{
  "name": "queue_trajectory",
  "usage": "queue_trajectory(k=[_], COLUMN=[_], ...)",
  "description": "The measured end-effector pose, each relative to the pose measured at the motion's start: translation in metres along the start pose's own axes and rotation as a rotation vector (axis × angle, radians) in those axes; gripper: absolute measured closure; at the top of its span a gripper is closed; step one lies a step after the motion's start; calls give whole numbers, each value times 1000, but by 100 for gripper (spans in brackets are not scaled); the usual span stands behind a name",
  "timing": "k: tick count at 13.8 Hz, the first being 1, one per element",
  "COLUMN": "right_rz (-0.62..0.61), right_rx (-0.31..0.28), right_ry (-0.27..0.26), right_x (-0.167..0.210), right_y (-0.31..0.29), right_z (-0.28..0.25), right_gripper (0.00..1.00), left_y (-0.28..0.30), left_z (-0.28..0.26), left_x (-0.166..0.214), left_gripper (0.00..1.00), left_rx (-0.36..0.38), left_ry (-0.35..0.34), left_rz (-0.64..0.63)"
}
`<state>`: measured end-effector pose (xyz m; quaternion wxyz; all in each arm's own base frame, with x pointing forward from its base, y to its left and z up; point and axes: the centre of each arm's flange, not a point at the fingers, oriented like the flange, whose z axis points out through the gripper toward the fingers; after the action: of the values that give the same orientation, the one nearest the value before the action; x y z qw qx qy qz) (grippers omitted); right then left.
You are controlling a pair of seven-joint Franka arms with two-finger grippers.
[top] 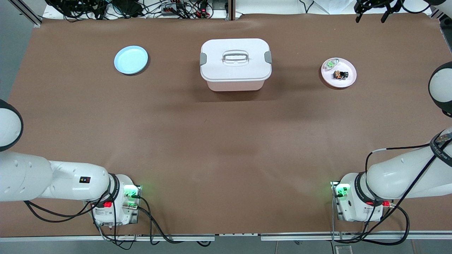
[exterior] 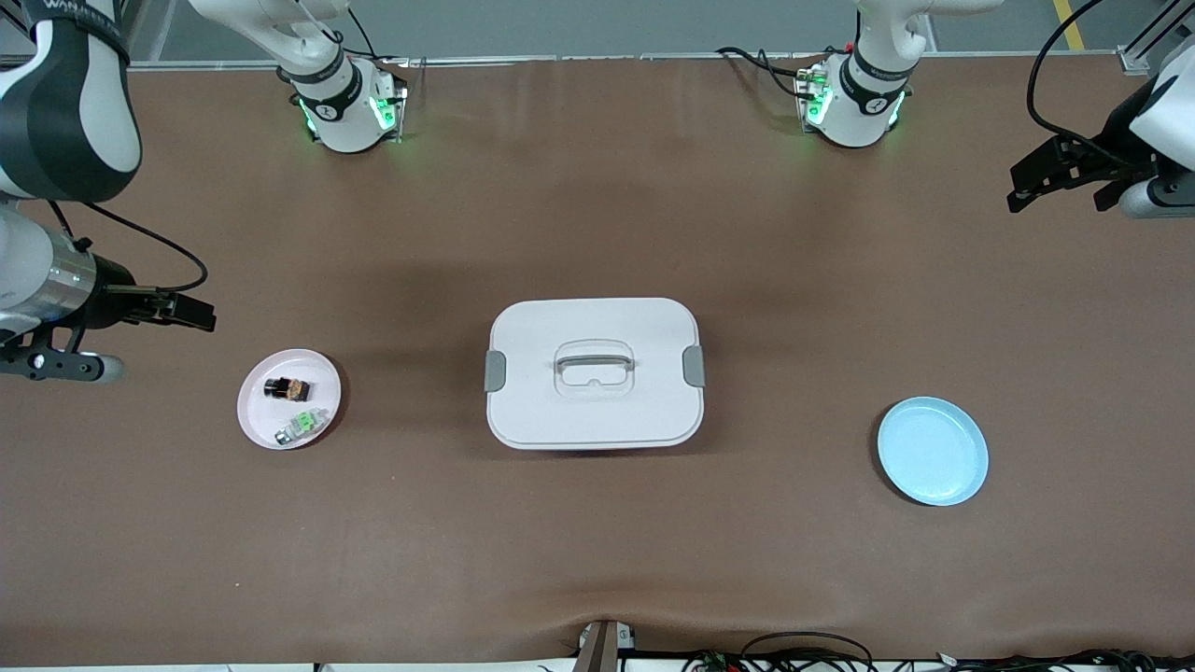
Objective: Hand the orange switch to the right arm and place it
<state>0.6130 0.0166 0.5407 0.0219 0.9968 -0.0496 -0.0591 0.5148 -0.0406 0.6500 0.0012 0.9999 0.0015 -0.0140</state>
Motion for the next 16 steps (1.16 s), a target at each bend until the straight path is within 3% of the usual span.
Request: queue_trajectory(k=[8,13,16], right_rz=[14,55,62], right_rx=[25,100,104], right_ry=[89,69,63], right_x=[1,-1,-3], right_y=[6,26,31], right_z=[-46,-54,-58], right_gripper=[0,0,0], left_y=[0,0,0], left_z=[-1,-1,-1], left_x=[0,0,1], left_gripper=[0,0,0], left_rx=[0,0,0], left_ry=[5,5,5], left_rz=[0,1,-1])
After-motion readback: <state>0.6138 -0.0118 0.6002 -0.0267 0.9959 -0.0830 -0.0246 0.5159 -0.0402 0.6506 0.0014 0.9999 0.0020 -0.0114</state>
